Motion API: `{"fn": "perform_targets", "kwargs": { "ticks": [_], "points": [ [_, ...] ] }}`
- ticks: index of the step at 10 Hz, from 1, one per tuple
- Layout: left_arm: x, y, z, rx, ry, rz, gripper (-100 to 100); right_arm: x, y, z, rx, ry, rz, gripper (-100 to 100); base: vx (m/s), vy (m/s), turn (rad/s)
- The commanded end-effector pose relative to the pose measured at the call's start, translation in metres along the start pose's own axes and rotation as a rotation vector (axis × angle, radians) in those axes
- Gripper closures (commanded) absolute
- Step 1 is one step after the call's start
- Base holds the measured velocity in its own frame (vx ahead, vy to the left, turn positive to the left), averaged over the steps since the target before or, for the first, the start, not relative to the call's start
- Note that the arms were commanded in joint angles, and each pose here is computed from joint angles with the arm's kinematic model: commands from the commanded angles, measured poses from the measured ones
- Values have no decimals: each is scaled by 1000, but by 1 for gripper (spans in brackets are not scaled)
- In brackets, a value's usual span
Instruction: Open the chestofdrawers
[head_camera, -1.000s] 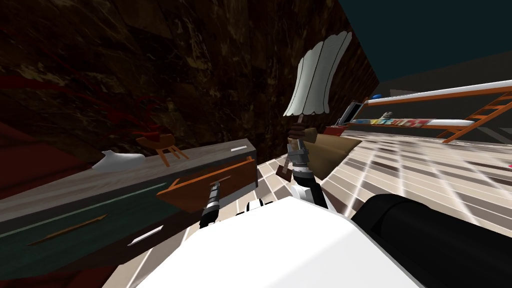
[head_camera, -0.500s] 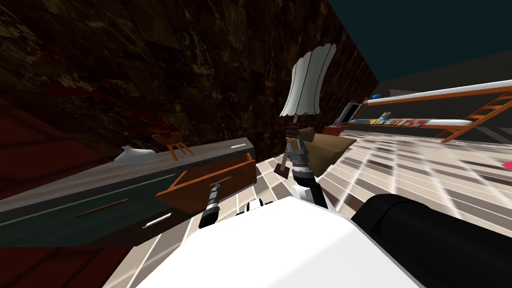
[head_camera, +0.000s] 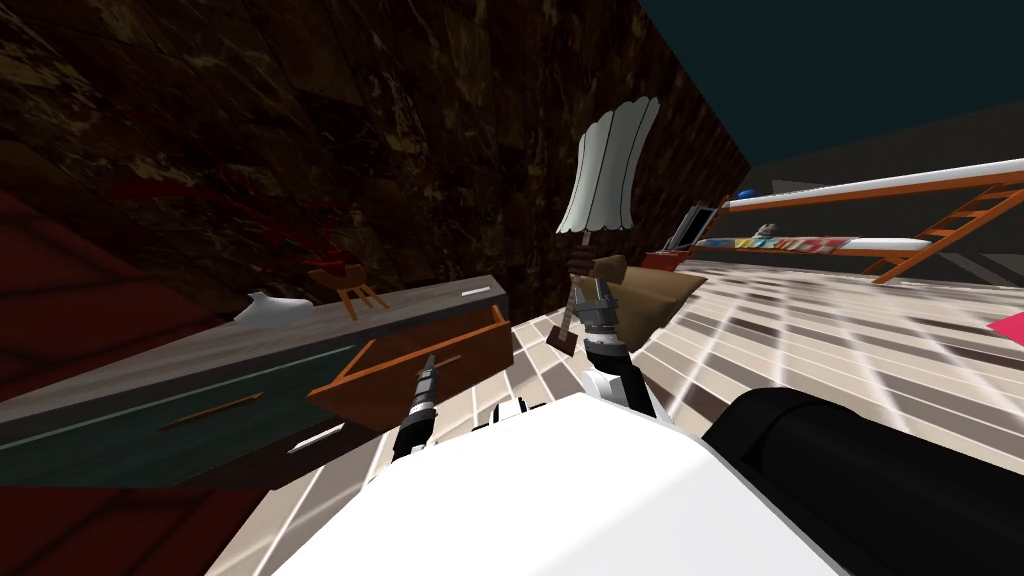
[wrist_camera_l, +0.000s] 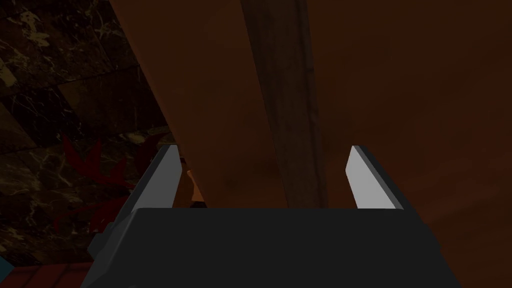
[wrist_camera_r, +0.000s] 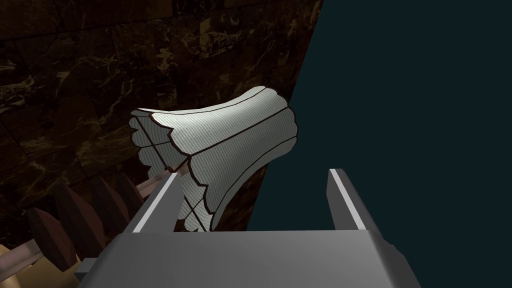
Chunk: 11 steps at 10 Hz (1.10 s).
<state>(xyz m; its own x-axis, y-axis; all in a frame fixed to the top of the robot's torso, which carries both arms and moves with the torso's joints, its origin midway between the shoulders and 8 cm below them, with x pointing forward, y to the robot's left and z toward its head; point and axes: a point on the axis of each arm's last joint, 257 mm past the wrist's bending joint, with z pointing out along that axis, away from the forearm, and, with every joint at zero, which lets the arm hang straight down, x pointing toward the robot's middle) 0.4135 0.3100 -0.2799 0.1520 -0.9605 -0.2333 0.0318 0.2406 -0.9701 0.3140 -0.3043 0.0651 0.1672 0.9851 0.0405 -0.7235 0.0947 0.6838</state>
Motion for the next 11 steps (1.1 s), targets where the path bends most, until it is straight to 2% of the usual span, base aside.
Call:
{"fn": "perform_targets", "kwargs": {
  "ticks": [1, 4, 5, 6, 11],
  "points": [
    [-5, -15, 5, -1, -4, 0, -100, 0, 0, 0, 0, 0, 0, 0, -15, 0, -14],
    [-11, -30, 10, -2, -8, -1, -100, 0, 0, 0, 0, 0, 0, 0, -21, -8, -19],
    [-10, -20, 7, -18, -4, -3, -100, 0, 0, 0, 0, 0, 0, 0, 0, 0, 0],
    [-10, -18, 7, -23, -4, -4, 0, 0, 0, 0, 0, 0, 0, 0, 0, 0, 0],
    [-9, -13, 5, -37, -2, -5, 0, 0, 0, 0, 0, 0, 0, 0, 0, 0, 0]
  ]
}}
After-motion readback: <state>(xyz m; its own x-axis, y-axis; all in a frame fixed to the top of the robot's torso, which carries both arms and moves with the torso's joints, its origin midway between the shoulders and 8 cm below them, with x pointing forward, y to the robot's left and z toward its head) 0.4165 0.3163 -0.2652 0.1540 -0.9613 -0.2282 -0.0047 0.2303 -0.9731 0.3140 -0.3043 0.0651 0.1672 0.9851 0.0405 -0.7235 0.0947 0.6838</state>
